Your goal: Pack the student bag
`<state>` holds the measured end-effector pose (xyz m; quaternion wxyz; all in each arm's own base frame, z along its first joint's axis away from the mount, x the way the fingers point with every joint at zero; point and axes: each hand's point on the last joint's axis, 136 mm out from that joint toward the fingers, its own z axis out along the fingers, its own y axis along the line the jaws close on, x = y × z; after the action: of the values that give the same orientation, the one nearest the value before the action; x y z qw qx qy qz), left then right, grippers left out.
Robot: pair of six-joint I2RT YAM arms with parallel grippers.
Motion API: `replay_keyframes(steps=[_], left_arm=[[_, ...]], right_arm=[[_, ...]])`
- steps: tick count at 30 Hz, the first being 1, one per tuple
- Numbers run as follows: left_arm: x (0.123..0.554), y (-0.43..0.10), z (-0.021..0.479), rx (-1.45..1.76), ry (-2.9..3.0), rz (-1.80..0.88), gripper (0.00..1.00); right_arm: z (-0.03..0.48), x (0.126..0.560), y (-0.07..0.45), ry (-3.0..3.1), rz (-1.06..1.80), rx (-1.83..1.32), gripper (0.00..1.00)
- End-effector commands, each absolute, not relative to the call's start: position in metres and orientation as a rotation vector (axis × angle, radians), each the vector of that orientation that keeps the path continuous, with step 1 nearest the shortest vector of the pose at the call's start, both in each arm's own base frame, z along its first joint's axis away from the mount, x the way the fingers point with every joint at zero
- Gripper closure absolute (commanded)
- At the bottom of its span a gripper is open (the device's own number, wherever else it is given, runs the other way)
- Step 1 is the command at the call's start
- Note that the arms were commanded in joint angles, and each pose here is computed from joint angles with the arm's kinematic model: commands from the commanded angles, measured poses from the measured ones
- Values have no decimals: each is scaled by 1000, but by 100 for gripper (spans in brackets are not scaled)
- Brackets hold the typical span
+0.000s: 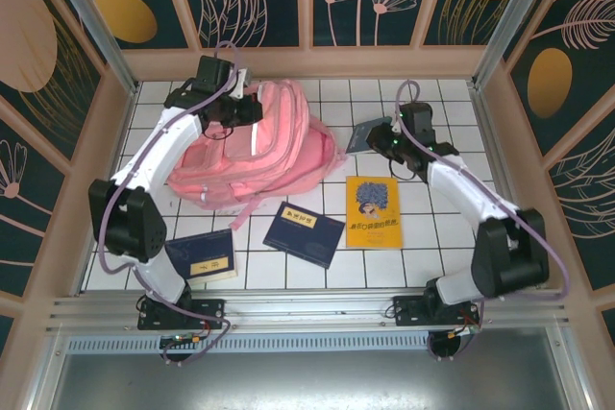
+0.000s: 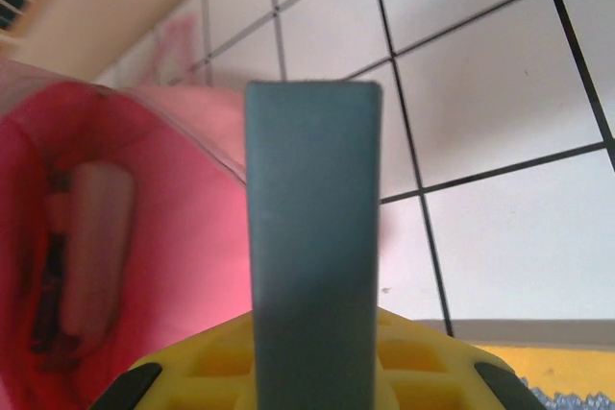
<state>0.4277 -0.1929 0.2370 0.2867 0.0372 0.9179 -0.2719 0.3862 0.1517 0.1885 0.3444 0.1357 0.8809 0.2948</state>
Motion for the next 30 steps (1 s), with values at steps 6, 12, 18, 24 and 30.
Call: replay_keyframes(steps=[6, 12, 18, 24, 30], left_arm=[[388, -211, 323, 365, 2191, -879, 100], [387, -195, 338, 353, 2146, -874, 100], [381, -198, 352, 383, 2067, -1065, 100], [380, -206, 362, 431, 2028, -1168, 100], [383, -200, 364, 404, 2025, -1164, 100]], right_arm=[[256, 351, 171, 2028, 992, 163, 100], [273, 321, 198, 1969, 1218, 22, 100], [270, 307, 231, 1924, 1443, -50, 100], [261, 327, 271, 1931, 1558, -63, 100], [241, 353, 327, 1996, 1641, -70, 100]])
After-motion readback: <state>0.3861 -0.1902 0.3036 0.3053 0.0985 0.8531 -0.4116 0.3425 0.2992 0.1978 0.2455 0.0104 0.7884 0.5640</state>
